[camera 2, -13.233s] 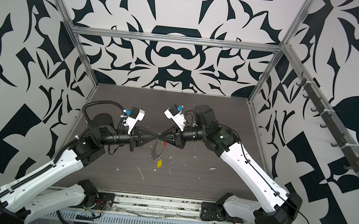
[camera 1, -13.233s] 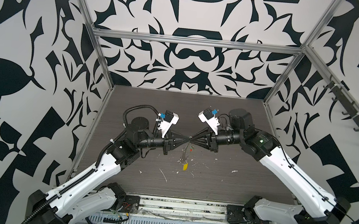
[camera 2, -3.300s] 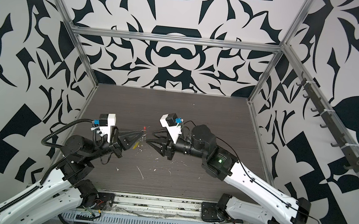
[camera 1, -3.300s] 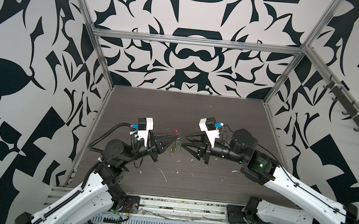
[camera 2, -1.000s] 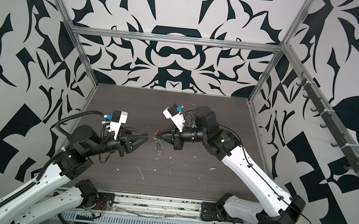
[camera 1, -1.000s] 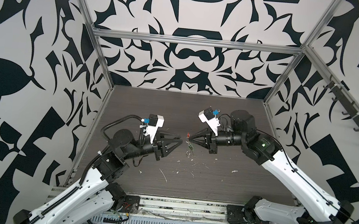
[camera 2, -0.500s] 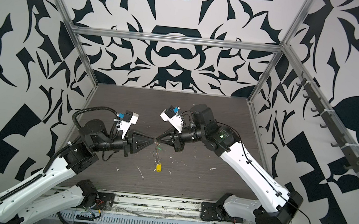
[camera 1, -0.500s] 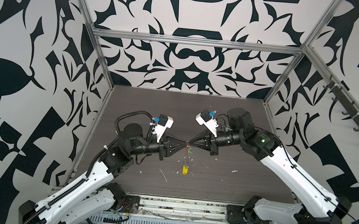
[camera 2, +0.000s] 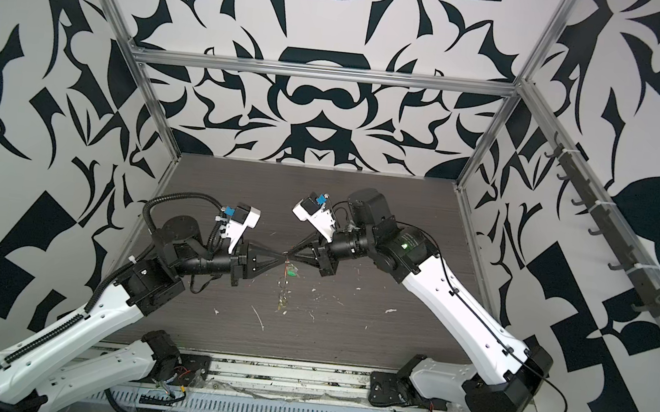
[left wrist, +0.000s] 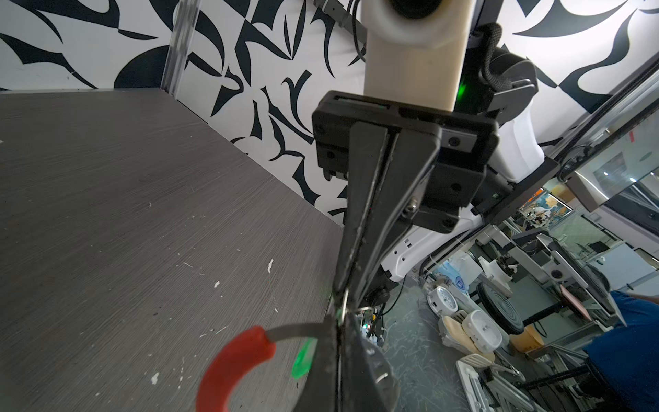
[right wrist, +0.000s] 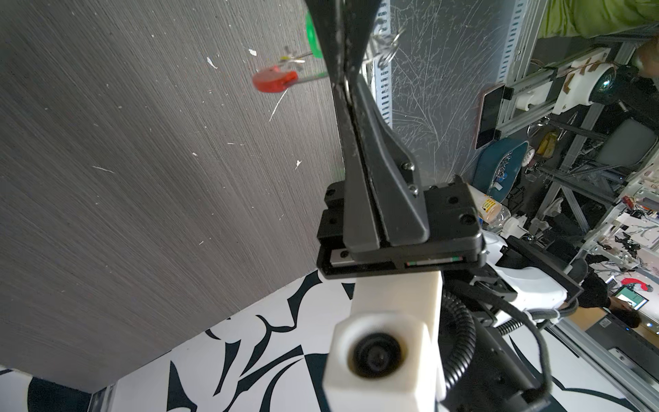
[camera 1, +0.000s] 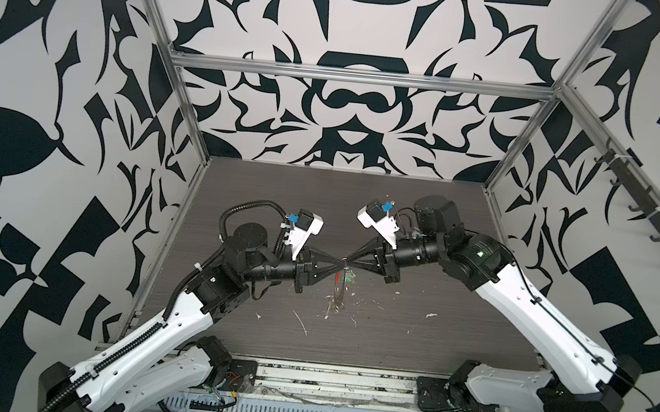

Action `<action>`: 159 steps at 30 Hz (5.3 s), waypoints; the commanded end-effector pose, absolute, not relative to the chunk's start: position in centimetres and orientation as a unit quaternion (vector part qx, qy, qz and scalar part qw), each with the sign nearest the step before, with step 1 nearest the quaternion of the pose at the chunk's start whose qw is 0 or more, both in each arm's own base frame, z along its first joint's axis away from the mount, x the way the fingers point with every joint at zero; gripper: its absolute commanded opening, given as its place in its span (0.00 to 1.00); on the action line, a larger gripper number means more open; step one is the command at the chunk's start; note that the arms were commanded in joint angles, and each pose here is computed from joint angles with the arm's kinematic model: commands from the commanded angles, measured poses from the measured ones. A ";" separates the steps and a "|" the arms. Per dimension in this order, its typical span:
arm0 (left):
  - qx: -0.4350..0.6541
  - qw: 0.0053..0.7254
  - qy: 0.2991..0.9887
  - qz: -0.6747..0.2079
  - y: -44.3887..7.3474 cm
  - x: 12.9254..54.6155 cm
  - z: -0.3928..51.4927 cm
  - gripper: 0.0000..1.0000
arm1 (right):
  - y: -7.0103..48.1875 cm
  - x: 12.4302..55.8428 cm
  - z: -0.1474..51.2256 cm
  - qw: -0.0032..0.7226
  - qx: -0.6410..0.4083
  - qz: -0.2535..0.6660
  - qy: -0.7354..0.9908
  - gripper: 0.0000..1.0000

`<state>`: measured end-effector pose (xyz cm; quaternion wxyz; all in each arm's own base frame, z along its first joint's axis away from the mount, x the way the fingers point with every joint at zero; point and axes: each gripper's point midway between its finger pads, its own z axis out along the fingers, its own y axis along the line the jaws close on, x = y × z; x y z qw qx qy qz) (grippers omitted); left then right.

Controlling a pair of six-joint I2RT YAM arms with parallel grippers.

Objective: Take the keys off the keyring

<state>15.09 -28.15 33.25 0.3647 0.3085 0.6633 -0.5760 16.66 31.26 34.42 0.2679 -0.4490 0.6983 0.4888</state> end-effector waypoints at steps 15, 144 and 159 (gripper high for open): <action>0.267 0.506 0.598 -0.561 -24.9 15.3 38.0 0.00 | 29.6 16.7 40.0 0.455 -0.397 0.500 0.621 0.53; 0.287 0.554 0.574 -0.531 -21.9 12.6 38.2 0.39 | 33.3 13.2 40.7 0.402 -0.441 0.511 0.618 0.00; 0.334 0.396 0.660 -0.543 -25.4 12.5 36.6 0.36 | 32.5 15.1 35.4 0.351 -0.488 0.389 0.698 0.00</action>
